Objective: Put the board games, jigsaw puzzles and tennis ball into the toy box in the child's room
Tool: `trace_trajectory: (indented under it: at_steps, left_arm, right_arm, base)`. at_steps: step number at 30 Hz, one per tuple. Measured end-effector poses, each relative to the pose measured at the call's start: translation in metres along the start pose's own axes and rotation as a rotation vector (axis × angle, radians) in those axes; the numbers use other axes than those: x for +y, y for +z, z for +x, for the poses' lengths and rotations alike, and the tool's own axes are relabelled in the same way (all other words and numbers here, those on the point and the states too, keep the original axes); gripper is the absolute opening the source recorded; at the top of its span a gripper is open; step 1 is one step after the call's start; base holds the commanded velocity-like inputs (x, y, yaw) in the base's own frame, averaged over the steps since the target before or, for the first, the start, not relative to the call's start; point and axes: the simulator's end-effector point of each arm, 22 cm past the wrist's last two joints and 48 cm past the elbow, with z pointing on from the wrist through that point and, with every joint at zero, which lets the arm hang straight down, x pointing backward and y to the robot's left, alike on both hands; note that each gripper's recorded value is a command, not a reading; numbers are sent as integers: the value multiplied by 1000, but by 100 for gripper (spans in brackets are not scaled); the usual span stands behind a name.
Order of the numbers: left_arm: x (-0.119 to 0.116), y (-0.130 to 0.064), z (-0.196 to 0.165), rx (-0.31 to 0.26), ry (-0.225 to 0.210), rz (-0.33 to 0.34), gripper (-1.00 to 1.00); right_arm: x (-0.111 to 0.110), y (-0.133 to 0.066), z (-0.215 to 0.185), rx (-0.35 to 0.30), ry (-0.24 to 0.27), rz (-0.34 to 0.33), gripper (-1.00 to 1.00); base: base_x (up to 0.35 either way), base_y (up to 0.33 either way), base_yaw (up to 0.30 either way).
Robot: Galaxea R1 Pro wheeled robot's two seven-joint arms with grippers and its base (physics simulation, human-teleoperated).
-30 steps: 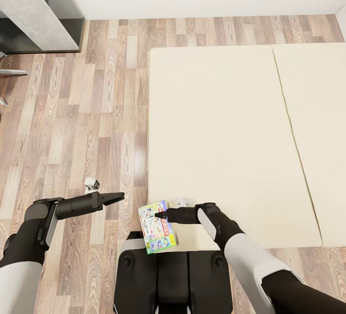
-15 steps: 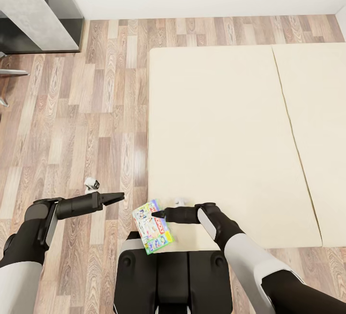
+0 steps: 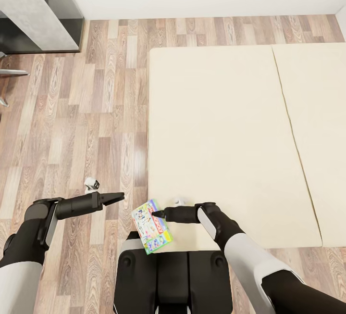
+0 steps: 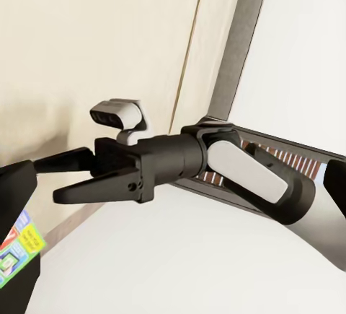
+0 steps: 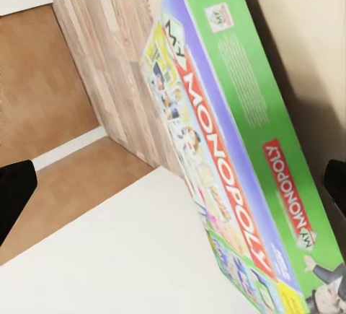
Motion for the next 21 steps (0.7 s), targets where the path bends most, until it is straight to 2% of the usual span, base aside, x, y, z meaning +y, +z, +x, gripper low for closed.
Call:
trace_trajectory:
  at_steps: [6,21]
  left_arm:
    - [0,0,0,0,0,0,100]
    - [1,-3,-1,0,2,-6,100]
  right_arm:
    - [13,-5,-22,-45,-42,-15,100]
    - [45,-16,-28,-121,-84,-73,100]
  base:
    - [0,0,0]
    - [0,0,0]
